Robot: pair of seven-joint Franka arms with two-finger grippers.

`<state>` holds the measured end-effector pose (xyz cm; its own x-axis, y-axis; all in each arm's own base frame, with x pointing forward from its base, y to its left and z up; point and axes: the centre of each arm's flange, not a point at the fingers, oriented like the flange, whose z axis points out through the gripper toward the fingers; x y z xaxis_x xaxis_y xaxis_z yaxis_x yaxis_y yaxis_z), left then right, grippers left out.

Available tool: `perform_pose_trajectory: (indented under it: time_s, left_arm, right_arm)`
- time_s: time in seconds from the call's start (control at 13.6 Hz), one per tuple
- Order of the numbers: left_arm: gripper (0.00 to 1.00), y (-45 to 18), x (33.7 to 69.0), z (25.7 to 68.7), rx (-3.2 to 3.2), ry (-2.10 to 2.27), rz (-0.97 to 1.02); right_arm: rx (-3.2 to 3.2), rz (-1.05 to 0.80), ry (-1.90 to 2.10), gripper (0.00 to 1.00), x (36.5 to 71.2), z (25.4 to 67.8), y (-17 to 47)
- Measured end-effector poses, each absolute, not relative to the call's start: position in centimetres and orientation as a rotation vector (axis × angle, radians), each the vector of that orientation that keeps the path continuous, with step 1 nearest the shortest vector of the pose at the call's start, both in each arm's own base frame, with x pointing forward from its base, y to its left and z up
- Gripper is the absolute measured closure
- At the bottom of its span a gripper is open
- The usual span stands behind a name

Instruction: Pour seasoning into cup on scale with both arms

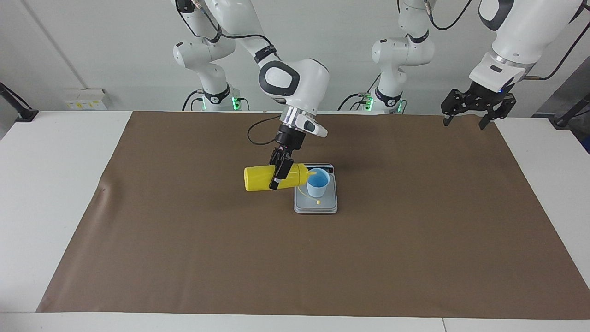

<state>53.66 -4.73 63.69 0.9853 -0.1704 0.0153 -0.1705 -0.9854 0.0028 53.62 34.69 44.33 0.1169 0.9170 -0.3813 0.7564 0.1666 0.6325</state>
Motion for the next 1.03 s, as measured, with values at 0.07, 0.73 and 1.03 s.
perform_pose_trajectory:
  time_s: [0.07, 0.73, 1.03]
  left_arm:
    - [0.0, -4.7, 53.7, 63.7, 3.126, -0.268, 0.024]
    - [0.0, -4.7, 53.7, 63.7, 3.126, -0.268, 0.024]
    - [0.0, -4.7, 53.7, 63.7, 3.126, -0.268, 0.024]
  right_arm:
    - [1.68, 0.269, 1.658, 0.45, 53.7, 44.9, 34.2]
    - [2.115, 0.288, 1.566, 0.45, 55.4, 47.4, 28.9]
    - [2.358, 0.366, 1.622, 0.45, 58.1, 47.8, 23.6]
